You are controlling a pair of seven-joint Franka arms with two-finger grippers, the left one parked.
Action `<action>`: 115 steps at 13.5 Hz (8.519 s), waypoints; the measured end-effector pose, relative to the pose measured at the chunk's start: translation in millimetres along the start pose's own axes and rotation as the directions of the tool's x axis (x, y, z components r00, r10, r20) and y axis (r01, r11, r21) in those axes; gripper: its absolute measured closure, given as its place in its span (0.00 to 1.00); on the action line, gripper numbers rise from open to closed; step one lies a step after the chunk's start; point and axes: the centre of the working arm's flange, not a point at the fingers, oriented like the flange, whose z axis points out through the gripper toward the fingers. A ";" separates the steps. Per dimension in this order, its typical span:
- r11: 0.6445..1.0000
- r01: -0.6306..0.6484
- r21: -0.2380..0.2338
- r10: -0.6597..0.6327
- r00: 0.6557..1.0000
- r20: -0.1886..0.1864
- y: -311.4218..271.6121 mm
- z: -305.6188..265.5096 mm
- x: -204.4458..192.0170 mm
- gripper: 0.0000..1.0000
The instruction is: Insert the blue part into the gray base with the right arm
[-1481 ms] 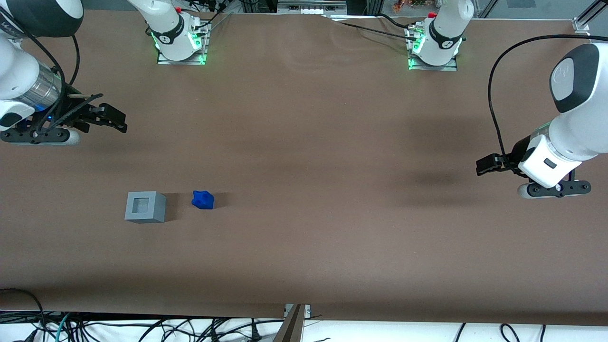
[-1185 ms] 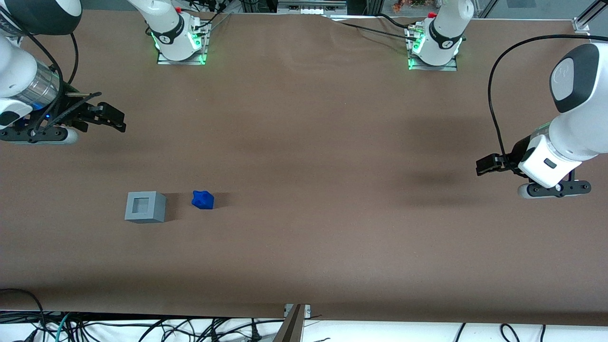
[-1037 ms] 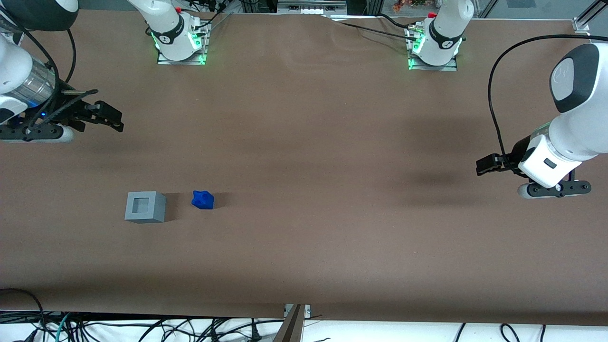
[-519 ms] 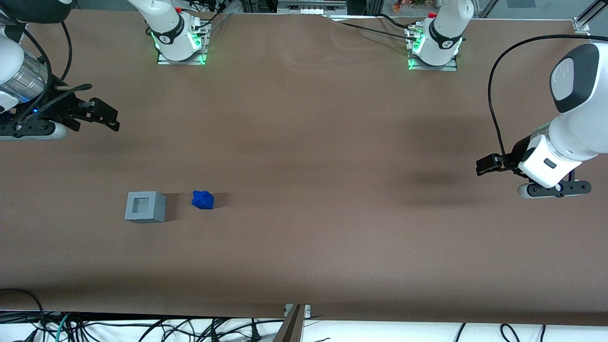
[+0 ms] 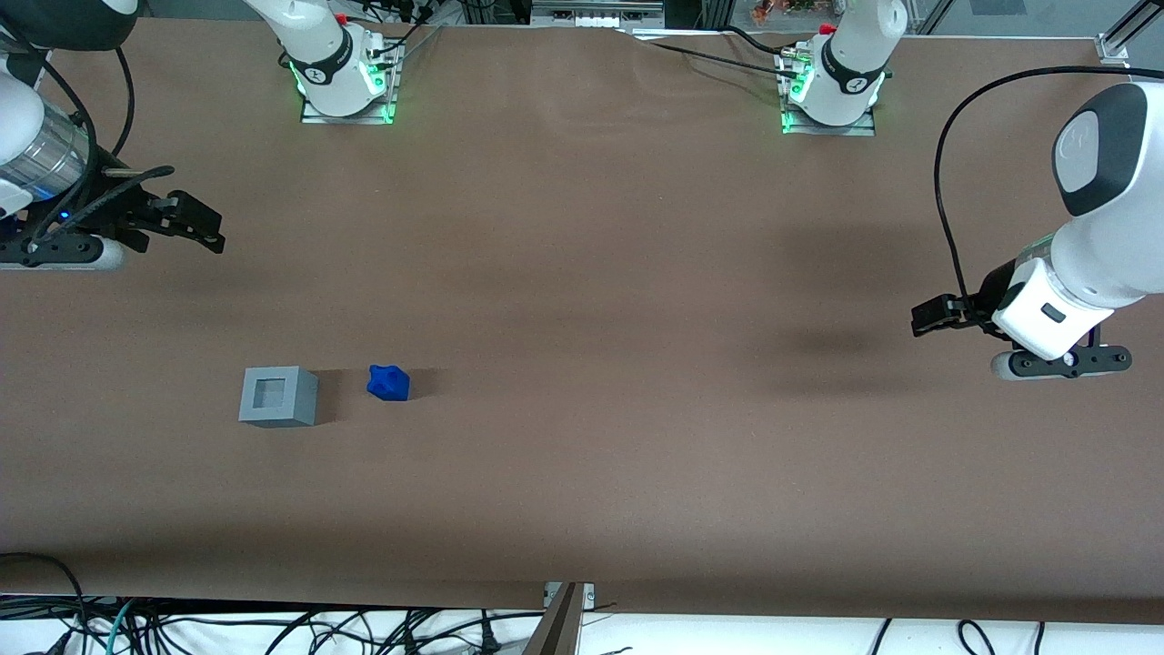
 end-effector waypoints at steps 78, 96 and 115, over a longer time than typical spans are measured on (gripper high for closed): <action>0.993 0.117 -0.021 -0.117 0.993 0.023 59.3 275.4 121.5 0.49; 0.995 0.098 0.003 -0.098 0.995 -0.015 59.5 276.1 125.8 0.49; 0.997 0.083 0.010 -0.083 0.996 0.018 65.1 276.7 117.1 0.49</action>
